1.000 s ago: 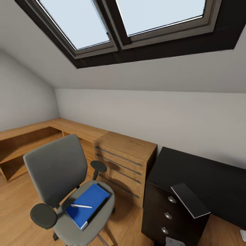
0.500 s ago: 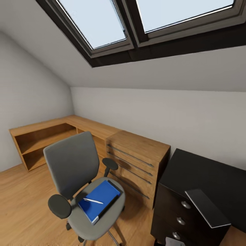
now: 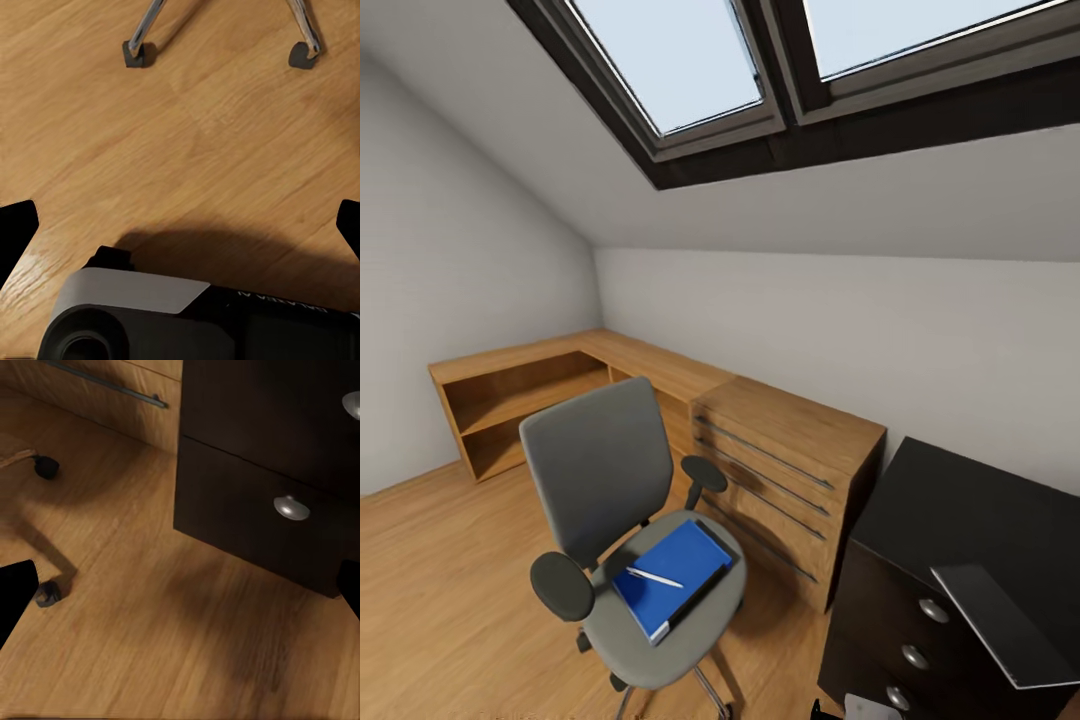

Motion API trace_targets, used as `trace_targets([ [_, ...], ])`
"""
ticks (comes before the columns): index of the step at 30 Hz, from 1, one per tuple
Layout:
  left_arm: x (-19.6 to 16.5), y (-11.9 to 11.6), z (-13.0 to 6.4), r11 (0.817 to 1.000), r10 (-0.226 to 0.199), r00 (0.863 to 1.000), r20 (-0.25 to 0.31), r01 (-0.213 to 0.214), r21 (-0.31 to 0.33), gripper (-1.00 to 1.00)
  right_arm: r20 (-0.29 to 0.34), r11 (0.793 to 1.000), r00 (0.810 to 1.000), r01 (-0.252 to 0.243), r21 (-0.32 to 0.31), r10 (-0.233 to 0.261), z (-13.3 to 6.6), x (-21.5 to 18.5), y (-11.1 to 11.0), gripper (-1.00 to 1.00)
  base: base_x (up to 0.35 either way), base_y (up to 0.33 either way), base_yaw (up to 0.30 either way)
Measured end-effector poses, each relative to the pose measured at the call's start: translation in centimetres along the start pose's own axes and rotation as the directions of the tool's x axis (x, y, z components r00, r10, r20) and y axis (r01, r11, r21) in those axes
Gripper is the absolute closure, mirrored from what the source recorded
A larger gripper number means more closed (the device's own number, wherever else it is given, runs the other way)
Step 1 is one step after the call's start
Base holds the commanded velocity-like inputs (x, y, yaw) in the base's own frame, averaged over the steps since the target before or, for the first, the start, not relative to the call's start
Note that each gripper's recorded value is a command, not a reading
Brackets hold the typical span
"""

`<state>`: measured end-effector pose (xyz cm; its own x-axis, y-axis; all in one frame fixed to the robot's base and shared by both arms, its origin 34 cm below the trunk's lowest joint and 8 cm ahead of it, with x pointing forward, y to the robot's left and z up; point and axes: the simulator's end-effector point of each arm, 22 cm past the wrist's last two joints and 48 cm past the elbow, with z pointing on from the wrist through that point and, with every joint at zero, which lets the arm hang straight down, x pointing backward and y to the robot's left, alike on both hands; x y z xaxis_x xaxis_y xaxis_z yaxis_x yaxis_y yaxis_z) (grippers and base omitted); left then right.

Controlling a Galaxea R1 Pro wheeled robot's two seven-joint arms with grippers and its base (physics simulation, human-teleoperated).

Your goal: In the bedroom, organize the workspace by keeping the computer under the desk, ensuring the monitor is on the desk, placing the keyboard on the desk next to the monitor, placing the mouse on the desk next to the keyboard, moving the folder from the swivel chair onto the desk next to the mouse, stacking the notebook on top of the folder with the pen on top of the notebook, and positioning the swivel chair next to the desk.

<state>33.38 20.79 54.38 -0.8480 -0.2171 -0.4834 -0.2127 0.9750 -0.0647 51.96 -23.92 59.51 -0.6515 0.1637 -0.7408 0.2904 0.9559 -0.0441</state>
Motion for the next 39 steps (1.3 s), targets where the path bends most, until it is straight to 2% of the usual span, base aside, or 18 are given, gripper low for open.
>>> trace_targets([
  [20, 0.71, 0.14, 0.02, 1.000, 0.001, 1.000, -0.019, -0.001, -0.004, -1.00, -0.021, 1.000, 1.000, 0.002, -0.004, -0.002, -0.03, 0.98, 0.43, -1.00, 0.000, 0.000, 0.137],
  [39, 0.71, 0.23, 0.01, 1.000, 0.001, 1.000, -0.019, -0.001, -0.005, -1.00, -0.021, 1.000, 1.000, 0.002, -0.006, -0.002, -0.09, 0.99, 0.56, -1.00, 0.028, 0.012, 0.260],
])
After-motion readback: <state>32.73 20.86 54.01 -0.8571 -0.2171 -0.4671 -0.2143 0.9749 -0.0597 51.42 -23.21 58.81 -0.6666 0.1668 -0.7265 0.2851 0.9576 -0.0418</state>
